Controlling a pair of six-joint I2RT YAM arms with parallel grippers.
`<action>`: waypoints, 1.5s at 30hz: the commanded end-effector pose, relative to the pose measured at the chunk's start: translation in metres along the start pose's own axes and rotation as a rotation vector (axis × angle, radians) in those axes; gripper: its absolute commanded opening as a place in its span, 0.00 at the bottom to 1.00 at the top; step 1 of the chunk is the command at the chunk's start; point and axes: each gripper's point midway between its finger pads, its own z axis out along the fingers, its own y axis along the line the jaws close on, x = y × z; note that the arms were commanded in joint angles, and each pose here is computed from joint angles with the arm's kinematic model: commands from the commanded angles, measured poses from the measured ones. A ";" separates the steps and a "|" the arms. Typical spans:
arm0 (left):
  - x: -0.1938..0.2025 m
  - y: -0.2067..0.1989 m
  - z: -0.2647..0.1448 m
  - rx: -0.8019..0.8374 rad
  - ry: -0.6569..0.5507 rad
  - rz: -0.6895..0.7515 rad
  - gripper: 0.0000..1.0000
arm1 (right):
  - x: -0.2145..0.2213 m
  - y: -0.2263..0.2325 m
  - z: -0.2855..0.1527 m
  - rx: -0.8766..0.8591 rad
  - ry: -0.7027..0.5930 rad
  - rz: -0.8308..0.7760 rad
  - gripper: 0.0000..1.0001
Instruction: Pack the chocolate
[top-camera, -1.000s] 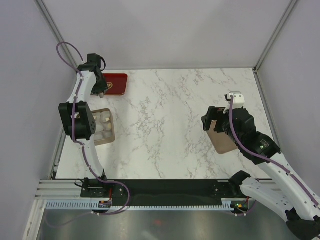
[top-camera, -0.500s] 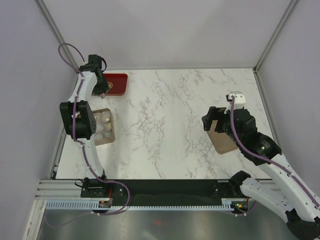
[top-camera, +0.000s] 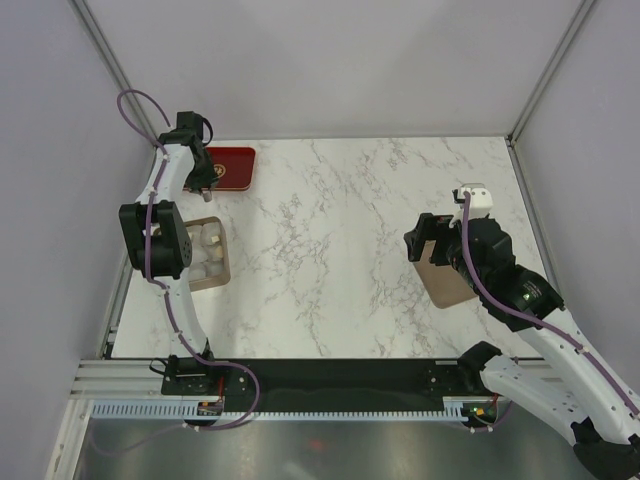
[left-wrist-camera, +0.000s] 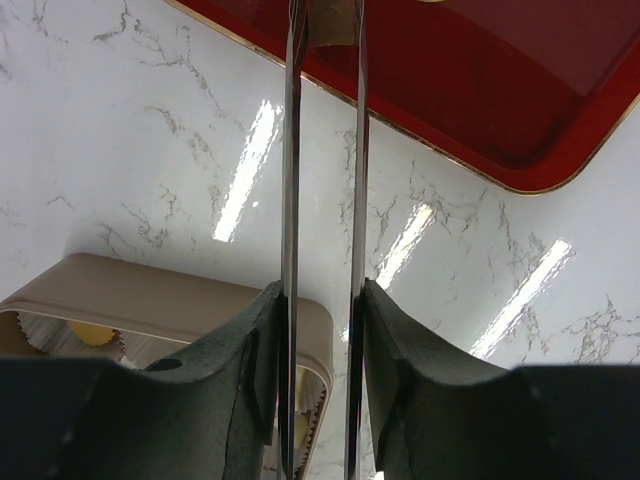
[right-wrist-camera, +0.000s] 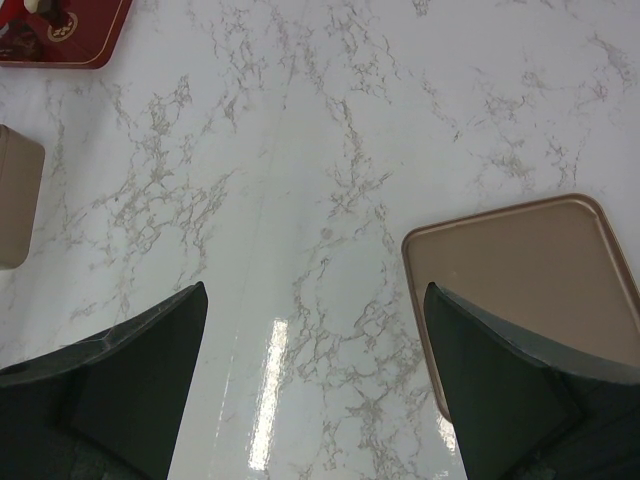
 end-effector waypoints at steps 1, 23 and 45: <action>-0.009 0.000 -0.003 0.014 -0.033 -0.021 0.42 | -0.007 -0.001 -0.001 0.008 -0.033 0.001 0.98; -0.007 0.013 -0.093 0.088 -0.118 0.024 0.35 | -0.020 0.002 -0.020 -0.034 -0.073 0.020 0.98; 0.113 0.085 -0.154 -0.025 -0.022 0.057 0.34 | -0.013 0.014 -0.030 -0.124 -0.055 0.017 0.98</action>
